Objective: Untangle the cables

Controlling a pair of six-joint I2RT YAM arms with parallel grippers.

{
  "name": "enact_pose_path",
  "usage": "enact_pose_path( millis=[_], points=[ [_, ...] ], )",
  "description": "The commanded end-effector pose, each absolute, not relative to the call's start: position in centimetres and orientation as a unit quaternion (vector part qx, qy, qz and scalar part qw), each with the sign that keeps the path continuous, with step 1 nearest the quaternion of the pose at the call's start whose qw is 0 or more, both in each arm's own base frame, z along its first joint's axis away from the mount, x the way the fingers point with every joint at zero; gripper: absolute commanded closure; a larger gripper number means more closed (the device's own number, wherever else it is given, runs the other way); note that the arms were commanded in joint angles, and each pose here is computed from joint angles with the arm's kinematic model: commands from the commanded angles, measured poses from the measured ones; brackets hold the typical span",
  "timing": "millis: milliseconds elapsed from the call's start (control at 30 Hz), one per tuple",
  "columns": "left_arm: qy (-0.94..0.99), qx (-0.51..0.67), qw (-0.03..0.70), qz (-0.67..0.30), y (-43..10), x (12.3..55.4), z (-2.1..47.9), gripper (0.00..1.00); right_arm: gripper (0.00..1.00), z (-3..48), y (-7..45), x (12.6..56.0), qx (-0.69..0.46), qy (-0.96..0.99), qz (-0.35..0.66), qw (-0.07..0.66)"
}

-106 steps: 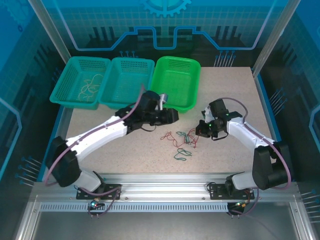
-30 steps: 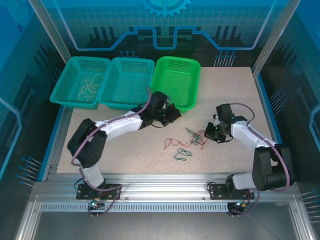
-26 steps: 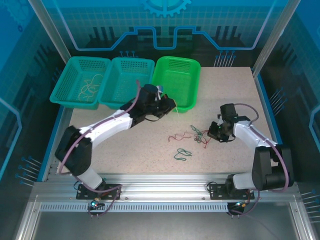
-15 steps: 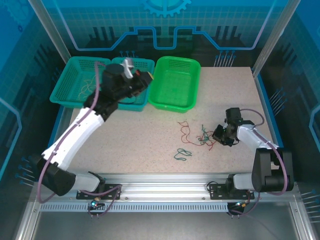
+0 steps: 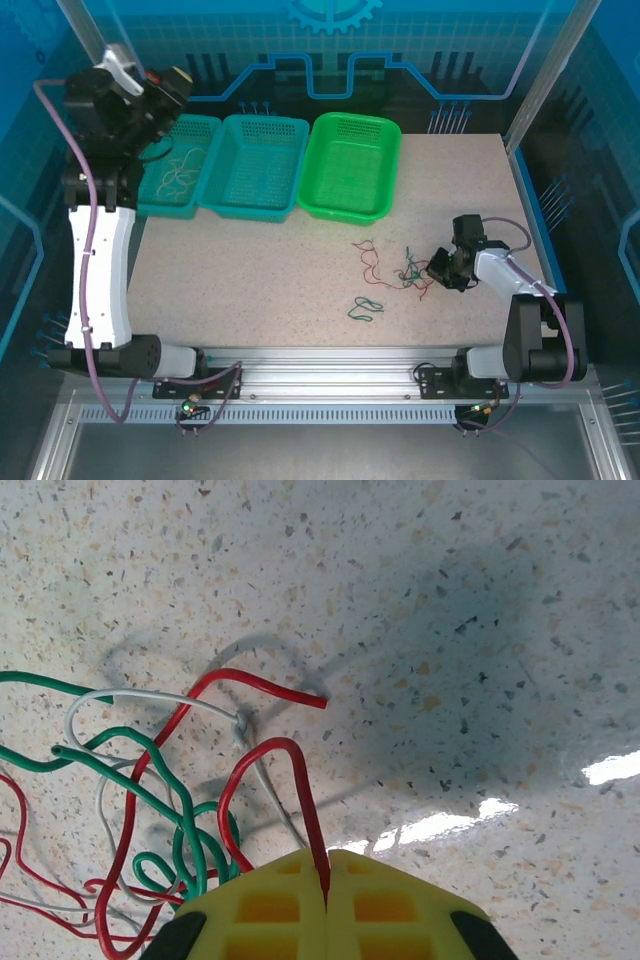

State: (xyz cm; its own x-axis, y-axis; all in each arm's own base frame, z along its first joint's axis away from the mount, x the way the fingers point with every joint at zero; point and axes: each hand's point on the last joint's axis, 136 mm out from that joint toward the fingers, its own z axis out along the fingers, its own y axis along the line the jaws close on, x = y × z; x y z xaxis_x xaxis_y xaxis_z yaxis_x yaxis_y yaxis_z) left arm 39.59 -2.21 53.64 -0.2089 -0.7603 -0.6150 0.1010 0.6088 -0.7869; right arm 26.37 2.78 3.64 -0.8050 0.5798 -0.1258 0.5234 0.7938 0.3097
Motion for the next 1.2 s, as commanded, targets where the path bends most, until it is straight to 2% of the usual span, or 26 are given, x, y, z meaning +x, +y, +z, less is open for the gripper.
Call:
enact_pose_path(
  millis=[0, 133, 200, 300, 367, 433, 567, 767, 1033, 1167],
  points=[
    [0.703, -0.24, 0.563, -0.363, -1.4, 40.8, 52.4, 1.0, 1.0, 4.0, 2.6, 26.8, 0.307, 0.935, 0.14, 0.11],
    [0.721, -0.255, 0.561, -0.317, 0.4, 42.1, 50.4, 1.0, 1.0, 4.6, 3.5, 26.6, 0.295, 0.935, 0.16, 0.114],
    [0.748, -0.25, 0.528, -0.316, -1.4, 42.2, 48.4, 1.0, 1.0, 4.8, 4.2, 26.4, 0.279, 0.938, 0.169, 0.115],
    [0.802, -0.179, 0.464, -0.331, -9.8, 40.5, 43.5, 1.0, 1.0, 4.9, 4.5, 25.8, 0.266, 0.944, 0.16, 0.112],
    [0.833, -0.136, 0.416, -0.338, -16.0, 38.1, 38.3, 0.89, 1.0, 5.0, 4.6, 25.5, 0.267, 0.944, 0.158, 0.111],
    [0.858, -0.109, 0.375, -0.334, -20.8, 35.5, 33.3, 0.84, 1.0, 5.2, 4.5, 25.4, 0.267, 0.944, 0.158, 0.113],
    [0.901, -0.035, 0.314, -0.298, -28.4, 31.1, 25.4, 0.82, 1.0, 5.7, 4.6, 25.5, 0.258, 0.947, 0.155, 0.115],
    [0.928, 0.078, 0.262, -0.252, -36.5, 28.9, 17.6, 0.76, 1.0, 5.3, 5.2, 25.7, 0.239, 0.952, 0.16, 0.102],
    [0.943, 0.125, 0.218, -0.217, -41.7, 31.4, 10.4, 0.71, 1.0, 4.7, 5.5, 25.5, 0.239, 0.952, 0.165, 0.1],
    [0.954, 0.118, 0.202, -0.186, -41.6, 33.2, 7.5, 0.67, 1.0, 4.5, 5.7, 25.5, 0.239, 0.951, 0.17, 0.093]
  ],
)
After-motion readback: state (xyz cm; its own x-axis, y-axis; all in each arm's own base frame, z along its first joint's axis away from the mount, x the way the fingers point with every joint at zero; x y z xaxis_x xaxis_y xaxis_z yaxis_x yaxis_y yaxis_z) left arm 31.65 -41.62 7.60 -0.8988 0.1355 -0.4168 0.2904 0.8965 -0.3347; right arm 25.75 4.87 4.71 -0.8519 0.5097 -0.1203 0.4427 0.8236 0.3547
